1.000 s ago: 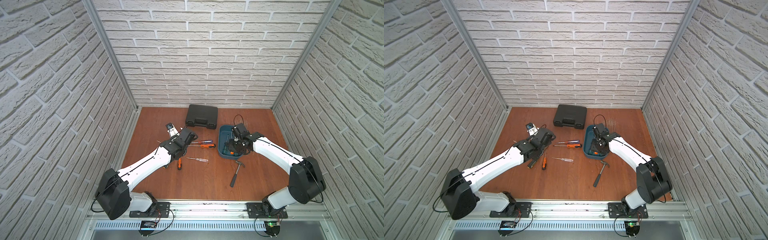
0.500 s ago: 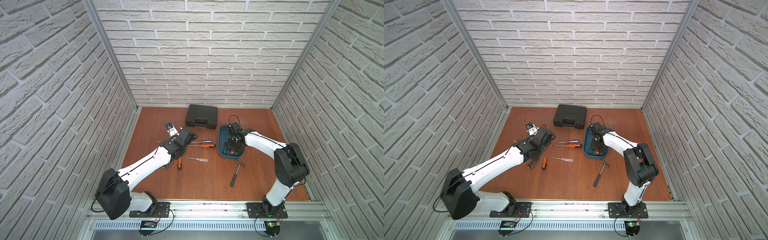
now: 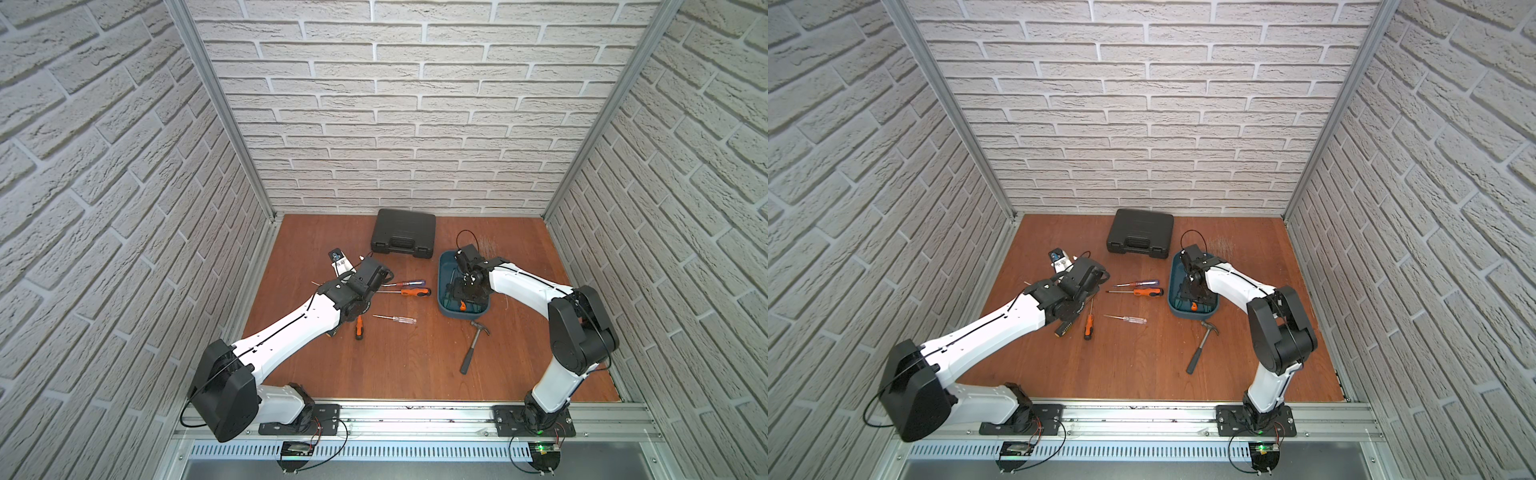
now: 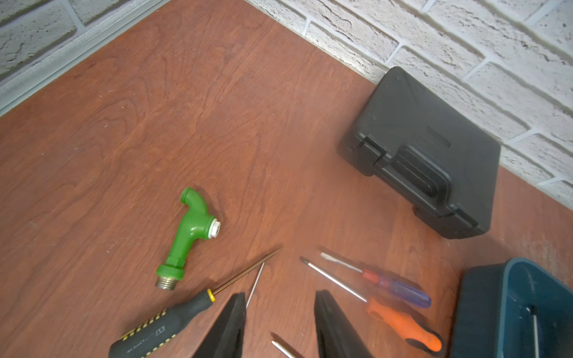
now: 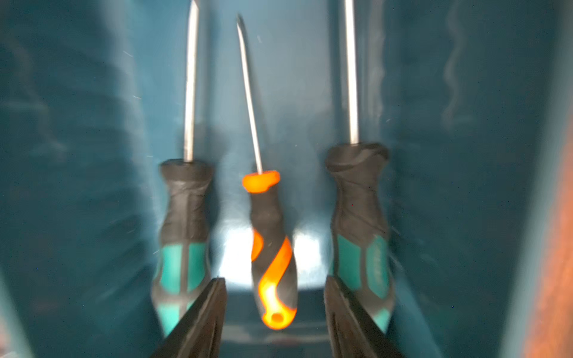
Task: Put the screwdriver on the desktop into the storage box
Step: Place the screwdriver in the storage box, then pick up the screwdriver from the center of the board.
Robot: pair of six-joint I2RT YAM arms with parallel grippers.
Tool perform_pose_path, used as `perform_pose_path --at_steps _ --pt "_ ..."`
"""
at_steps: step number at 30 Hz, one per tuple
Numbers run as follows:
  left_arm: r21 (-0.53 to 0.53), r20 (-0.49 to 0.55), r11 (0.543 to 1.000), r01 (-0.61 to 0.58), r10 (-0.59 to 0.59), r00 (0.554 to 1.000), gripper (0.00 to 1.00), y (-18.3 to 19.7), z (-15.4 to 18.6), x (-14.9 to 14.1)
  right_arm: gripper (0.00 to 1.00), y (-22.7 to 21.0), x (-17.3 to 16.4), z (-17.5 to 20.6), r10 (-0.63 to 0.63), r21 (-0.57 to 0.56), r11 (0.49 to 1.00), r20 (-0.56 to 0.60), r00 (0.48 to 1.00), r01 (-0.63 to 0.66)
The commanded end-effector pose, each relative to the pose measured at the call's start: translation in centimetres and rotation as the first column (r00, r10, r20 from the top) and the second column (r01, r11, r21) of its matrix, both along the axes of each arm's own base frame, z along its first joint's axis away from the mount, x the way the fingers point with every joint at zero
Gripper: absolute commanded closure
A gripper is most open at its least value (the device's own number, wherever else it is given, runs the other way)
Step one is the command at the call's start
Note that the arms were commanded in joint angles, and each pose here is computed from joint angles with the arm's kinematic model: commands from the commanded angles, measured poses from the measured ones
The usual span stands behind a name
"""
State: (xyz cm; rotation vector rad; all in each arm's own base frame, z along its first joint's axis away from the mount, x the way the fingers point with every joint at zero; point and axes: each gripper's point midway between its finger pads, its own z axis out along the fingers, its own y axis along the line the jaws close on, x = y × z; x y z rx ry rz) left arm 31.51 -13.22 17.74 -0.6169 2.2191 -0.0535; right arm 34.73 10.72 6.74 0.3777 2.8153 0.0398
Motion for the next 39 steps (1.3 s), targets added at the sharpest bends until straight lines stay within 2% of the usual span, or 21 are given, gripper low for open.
perform_pose_path --at_steps 1,5,7,8,10,14,17,22,26,36,39 --pt "0.021 -0.093 0.997 0.071 -0.069 0.993 0.56 0.8 -0.4 -1.2 0.44 0.5 0.4 4.1 0.037 0.059 0.997 0.134 0.99 -0.045" --pt "-0.042 -0.193 0.973 0.226 -0.23 0.954 0.51 0.6 -2.1 -2.7 0.44 0.4 -0.2 5.6 0.042 0.076 0.995 0.181 0.982 -0.057" --pt "-0.097 -0.266 0.948 0.304 -0.319 0.91 0.46 0.3 -4.0 -3.8 0.45 0.1 -0.8 5.6 0.038 0.071 0.996 0.177 0.983 -0.051" --pt "-0.125 -0.3 0.937 0.326 -0.349 0.888 0.37 0.2 -4.9 -4.4 0.45 0.0 -0.9 5.5 0.037 0.069 0.996 0.172 0.984 -0.049" --pt "-0.171 -0.382 0.912 0.374 -0.411 0.828 0.32 -0.4 -6.9 -5.7 0.45 -0.1 -1.2 5.3 0.036 0.064 0.997 0.164 0.986 -0.047" --pt "-0.2 -0.469 0.877 0.436 -0.477 0.743 0.3 -2.0 -9.5 -7.1 0.45 0.0 -1.1 5.2 0.036 0.07 0.996 0.161 0.986 -0.048" --pt "-0.167 -0.513 0.869 0.465 -0.48 0.712 0.31 -2.5 -10.6 -7.2 0.45 0.1 -0.9 5.5 0.039 0.069 0.996 0.166 0.985 -0.051" --pt "-0.172 -0.595 0.873 0.457 -0.462 0.658 0.38 -3.0 -13.1 -7.6 0.45 -0.2 -0.9 5.9 0.039 0.053 0.997 0.175 0.984 -0.049" --pt "-0.156 -0.635 0.89 0.429 -0.423 0.646 0.44 -2.7 -14.4 -7.7 0.45 -0.4 -1.2 5.9 0.038 0.048 0.998 0.173 0.984 -0.047" --pt "-0.127 -0.624 0.927 0.353 -0.351 0.698 0.56 -1.5 -15.3 -6.9 0.45 -0.6 -1.7 5.3 0.03 0.052 0.998 0.164 0.986 -0.039" --pt "-0.127 -0.626 0.931 0.342 -0.343 0.7 0.59 -1.3 -15.6 -6.6 0.46 -0.5 -1.7 5.2 0.032 0.053 0.998 0.16 0.987 -0.041"
